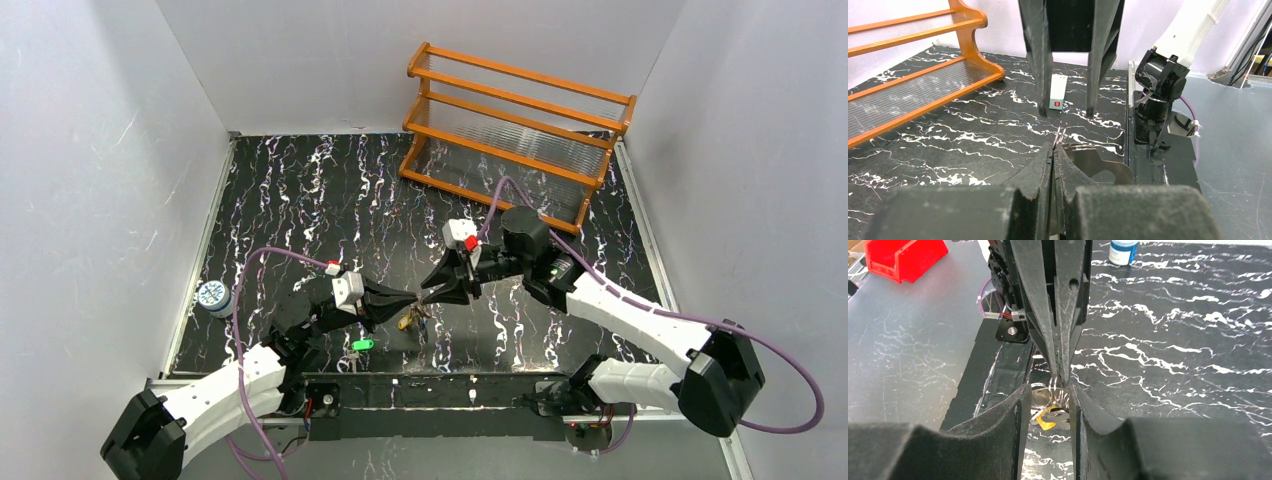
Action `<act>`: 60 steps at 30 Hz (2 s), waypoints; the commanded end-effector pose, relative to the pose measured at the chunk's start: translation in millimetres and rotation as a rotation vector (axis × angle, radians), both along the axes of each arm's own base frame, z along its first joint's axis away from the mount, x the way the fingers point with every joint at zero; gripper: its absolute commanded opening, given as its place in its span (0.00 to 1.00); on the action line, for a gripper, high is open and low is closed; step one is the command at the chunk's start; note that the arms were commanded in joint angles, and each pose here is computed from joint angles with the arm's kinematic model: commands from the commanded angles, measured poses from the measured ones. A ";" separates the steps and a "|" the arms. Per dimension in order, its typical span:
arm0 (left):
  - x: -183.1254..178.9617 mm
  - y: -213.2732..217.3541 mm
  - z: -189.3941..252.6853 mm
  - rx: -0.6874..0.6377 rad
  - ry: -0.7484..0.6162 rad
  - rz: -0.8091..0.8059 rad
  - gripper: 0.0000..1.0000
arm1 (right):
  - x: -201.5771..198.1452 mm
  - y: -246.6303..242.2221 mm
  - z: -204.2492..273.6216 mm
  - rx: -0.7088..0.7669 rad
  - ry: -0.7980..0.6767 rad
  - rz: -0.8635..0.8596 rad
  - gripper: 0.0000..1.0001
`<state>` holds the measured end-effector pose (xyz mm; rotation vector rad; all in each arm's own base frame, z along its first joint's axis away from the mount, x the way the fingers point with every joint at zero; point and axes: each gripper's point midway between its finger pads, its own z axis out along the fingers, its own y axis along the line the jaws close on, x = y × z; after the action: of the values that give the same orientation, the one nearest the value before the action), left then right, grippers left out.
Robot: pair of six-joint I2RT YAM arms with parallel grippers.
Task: Put the keys on the keyring
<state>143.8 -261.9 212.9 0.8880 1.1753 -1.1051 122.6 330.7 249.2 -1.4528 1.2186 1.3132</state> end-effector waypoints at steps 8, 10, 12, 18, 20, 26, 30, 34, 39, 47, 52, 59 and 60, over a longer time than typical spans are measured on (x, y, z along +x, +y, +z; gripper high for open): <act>-6.1 1.5 19.1 -0.059 -0.063 -0.017 0.00 | 10.7 13.2 2.5 0.015 0.001 0.010 0.20; -5.9 1.3 17.5 -0.055 -0.060 -0.017 0.00 | 11.7 13.5 2.7 0.014 0.003 0.004 0.09; -6.0 1.2 17.3 -0.054 -0.060 -0.018 0.00 | 11.5 13.2 4.0 0.016 0.002 0.003 0.01; -2.5 3.3 16.1 -0.056 -0.065 0.008 0.16 | 16.5 10.1 1.3 -0.034 0.018 -0.042 0.01; 0.7 6.0 17.3 -0.061 -0.078 0.035 0.31 | 20.2 8.1 -2.1 -0.075 0.026 -0.068 0.01; 9.6 6.1 14.0 -0.020 -0.086 0.073 0.40 | 32.0 3.3 -13.1 -0.242 0.072 -0.142 0.01; 17.9 3.6 5.8 0.050 -0.073 0.091 0.41 | 31.8 3.1 -25.0 -0.364 0.081 -0.170 0.01; 28.1 4.2 -1.4 0.163 -0.076 0.121 0.41 | 30.3 6.0 -36.5 -0.480 0.057 -0.199 0.01; 32.4 10.6 -18.1 0.314 -0.068 0.135 0.41 | 28.4 9.2 -49.8 -0.572 0.047 -0.199 0.01; 23.3 4.3 -28.1 0.382 -0.068 0.041 0.37 | 21.9 18.2 -43.3 -0.535 0.041 -0.159 0.01; 17.3 -1.5 -29.4 0.383 -0.067 -0.015 0.39 | 19.8 19.6 -42.9 -0.533 0.044 -0.147 0.01; 15.1 -11.2 -26.3 0.336 -0.055 -0.057 0.28 | 17.6 20.7 -42.7 -0.527 0.048 -0.137 0.01; 15.3 -12.2 -26.1 0.331 -0.054 -0.059 0.26 | 17.4 20.8 -42.5 -0.526 0.048 -0.136 0.01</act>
<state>162.2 -263.8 163.3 1.2085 1.4110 -0.8875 138.5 339.4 177.9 -1.6701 1.8630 0.9479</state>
